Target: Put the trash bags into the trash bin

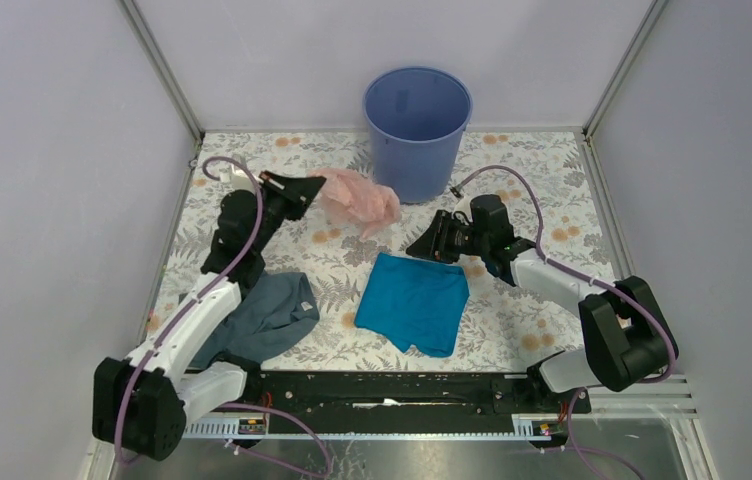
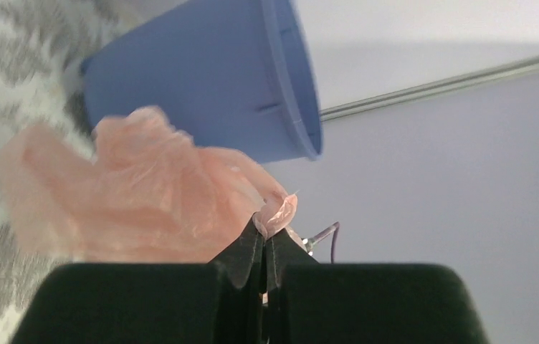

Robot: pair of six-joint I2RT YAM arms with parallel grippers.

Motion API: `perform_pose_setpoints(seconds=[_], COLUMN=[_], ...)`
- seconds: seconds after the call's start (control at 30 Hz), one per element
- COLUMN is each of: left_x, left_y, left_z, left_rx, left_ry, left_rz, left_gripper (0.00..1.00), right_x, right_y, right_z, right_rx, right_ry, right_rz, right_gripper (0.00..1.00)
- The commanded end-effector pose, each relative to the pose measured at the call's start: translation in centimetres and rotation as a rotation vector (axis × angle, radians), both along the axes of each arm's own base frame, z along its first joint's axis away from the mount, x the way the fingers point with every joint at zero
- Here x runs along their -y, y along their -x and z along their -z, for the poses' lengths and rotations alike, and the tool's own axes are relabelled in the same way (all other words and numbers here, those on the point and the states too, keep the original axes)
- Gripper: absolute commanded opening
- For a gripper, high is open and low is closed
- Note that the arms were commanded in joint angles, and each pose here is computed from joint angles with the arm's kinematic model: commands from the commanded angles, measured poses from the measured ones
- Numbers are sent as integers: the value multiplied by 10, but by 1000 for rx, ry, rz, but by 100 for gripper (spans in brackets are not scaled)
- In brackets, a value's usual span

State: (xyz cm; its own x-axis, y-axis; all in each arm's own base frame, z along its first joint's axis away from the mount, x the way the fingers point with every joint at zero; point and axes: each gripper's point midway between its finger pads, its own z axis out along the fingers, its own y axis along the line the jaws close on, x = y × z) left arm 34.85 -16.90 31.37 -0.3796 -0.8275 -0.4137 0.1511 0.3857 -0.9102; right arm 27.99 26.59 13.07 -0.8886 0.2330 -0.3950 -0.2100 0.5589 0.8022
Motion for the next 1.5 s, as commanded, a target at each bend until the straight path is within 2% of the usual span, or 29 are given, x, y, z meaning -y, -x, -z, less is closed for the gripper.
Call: perform_pose_setpoints(seconds=[0.0,0.1,0.2,0.43,0.6,0.7,0.8,1.0,1.17,1.47], left_x=[3,-9,-21,-42,-32,-26,-23,-28,-36,-28], left_y=[7,18,25,37,42,46,50,61,60,59], left_z=[29,49,76,119,95,98,116,130,133,127], left_rx=[-91,-66,-109,-193,-108,-111,-159,-171,-180,-139], left_ry=[313,410,412,234,112,9,-66,-120,-217,-208], left_rz=[67,92,91,24,116,180,227,212,192,245], left_gripper=[0,0,0,0,0,0,0,0,0,0], right_x=[1,2,0,-13,-26,-33,-43,-40,-75,-108], right_y=[-4,-4,-6,-21,-30,-40,-55,-99,-95,-77], right_z=[-3,8,20,26,23,18,17,27,36,18], right_rx=[76,77,65,65,105,163,244,398,495,672], right_ry=[-3,-6,-2,-29,-87,-105,-80,22,7,-140], right_rz=[34,49,45,26,3,11,36,252,177,49], right_gripper=[42,51,58,63,72,75,76,76,73,69])
